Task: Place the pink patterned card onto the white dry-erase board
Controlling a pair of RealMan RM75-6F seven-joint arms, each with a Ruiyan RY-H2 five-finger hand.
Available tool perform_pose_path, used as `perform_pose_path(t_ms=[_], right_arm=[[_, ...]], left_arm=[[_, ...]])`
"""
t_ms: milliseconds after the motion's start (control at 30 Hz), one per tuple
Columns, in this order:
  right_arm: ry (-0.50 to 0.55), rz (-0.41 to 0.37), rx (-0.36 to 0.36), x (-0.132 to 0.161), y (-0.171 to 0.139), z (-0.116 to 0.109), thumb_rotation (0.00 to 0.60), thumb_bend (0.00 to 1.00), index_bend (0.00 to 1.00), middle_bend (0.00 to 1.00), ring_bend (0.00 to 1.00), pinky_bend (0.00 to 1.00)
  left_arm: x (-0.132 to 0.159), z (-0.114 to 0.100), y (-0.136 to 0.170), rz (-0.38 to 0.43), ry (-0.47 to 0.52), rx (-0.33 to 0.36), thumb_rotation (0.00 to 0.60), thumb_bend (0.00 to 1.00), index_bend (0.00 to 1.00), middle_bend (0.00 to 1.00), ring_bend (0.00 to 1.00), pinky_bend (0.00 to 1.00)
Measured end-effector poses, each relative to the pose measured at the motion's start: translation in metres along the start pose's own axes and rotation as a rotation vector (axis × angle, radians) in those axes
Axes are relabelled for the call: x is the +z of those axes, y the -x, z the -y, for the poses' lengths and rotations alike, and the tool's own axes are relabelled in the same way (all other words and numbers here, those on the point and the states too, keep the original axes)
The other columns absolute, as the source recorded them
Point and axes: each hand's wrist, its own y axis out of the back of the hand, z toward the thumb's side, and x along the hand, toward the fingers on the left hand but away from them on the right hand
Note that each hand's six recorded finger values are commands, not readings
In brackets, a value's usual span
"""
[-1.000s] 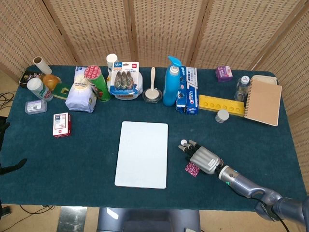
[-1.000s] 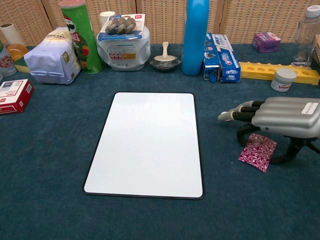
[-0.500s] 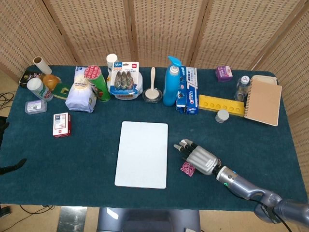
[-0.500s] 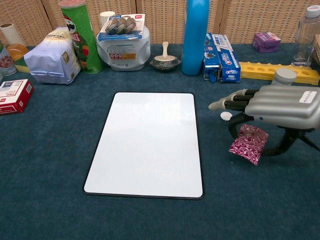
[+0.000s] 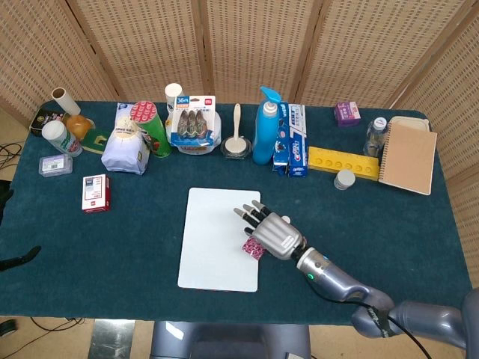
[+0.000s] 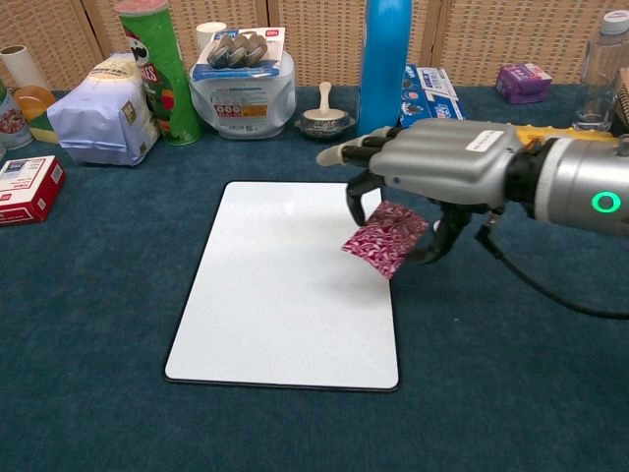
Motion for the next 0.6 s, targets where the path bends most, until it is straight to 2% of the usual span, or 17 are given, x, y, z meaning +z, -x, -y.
perform_pose_path(t_ms=[400,500,600], right_arm=[[0.029,0.026,0.071,0.058,0.054,-0.001,0.6,0.33,0.43,0.02,0.0,0.0],[0.044,0.044,0.091,0.066,0.061,0.001,0.6,0.32,0.35,0.01,0.0,0.0],[0.04,0.072,0.103,0.069,0.067,0.003,0.6,0.26,0.15,0.0,0.0,0.0]], left_arm=[[-0.003,-0.002,0.0,0.006,0.008,-0.009,0.6,0.12,0.0,0.0,0.0,0.09],[-0.004,-0.002,-0.001,0.007,0.009,-0.008,0.6,0.12,0.0,0.0,0.0,0.09],[-0.004,-0.002,-0.001,0.006,0.01,-0.009,0.6,0.12,0.0,0.0,0.0,0.09]])
